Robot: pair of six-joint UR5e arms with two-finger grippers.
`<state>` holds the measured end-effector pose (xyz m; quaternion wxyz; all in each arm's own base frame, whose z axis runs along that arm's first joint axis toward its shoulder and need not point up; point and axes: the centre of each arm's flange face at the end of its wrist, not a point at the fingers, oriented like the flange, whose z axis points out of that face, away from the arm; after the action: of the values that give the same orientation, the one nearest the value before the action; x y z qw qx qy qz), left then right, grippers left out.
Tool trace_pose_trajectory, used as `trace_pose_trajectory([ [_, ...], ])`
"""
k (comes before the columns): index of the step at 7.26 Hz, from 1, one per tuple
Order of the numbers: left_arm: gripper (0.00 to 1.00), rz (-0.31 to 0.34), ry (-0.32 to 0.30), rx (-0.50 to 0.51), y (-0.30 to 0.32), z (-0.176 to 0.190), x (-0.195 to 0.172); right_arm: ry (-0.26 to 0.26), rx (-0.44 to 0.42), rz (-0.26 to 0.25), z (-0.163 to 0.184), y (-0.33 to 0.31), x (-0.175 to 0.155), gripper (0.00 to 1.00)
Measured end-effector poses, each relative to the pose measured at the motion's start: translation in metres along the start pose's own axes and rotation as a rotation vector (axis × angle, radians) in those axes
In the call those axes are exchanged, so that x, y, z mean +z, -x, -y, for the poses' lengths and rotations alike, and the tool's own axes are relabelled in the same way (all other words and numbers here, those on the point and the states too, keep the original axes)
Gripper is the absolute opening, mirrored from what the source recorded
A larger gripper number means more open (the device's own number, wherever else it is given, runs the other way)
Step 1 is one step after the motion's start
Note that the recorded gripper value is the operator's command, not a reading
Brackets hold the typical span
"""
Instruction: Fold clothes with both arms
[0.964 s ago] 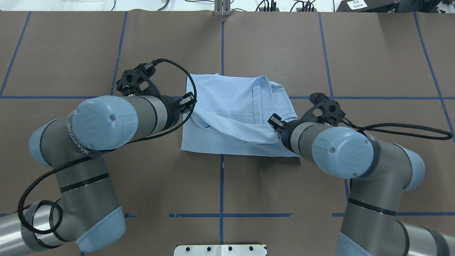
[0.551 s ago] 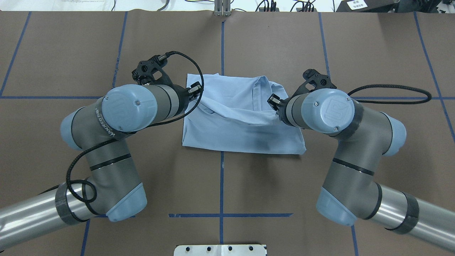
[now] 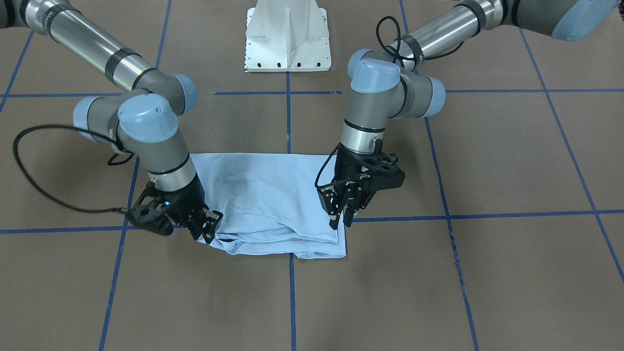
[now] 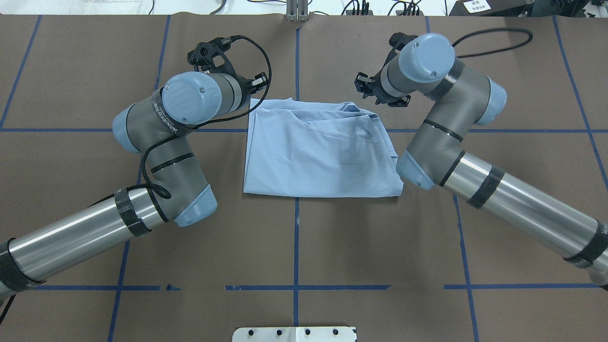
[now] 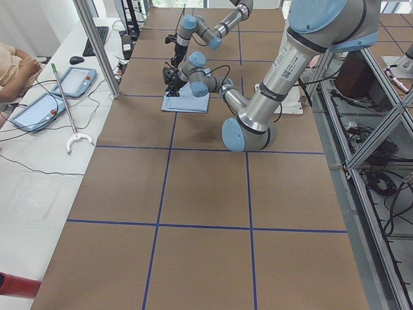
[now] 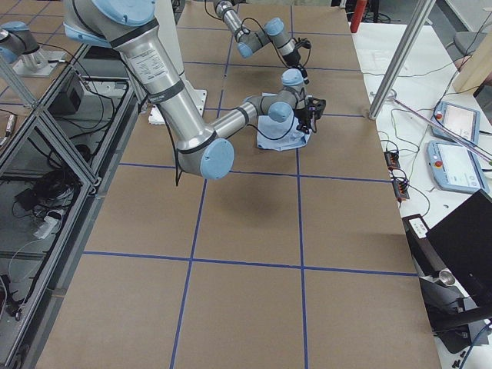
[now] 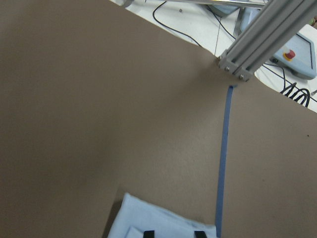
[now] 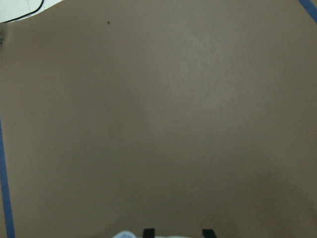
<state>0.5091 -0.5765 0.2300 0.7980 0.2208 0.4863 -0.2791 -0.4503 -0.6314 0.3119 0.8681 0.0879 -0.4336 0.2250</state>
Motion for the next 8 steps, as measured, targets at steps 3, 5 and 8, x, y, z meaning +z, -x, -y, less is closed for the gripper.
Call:
trace_pose_trajectory([
  [3,1.0,-0.015,0.0,0.093,0.005,0.014,-0.009,0.067,-0.03,0.016,0.042,-0.028,-0.017,1.0],
  [5,1.0,-0.037,0.075,0.261,0.059,0.034,-0.045,0.095,-0.116,-0.01,0.069,-0.114,-0.029,1.0],
  [8,1.0,-0.021,0.189,0.547,0.164,0.132,-0.109,0.142,-0.269,-0.006,0.159,-0.301,-0.103,1.0],
])
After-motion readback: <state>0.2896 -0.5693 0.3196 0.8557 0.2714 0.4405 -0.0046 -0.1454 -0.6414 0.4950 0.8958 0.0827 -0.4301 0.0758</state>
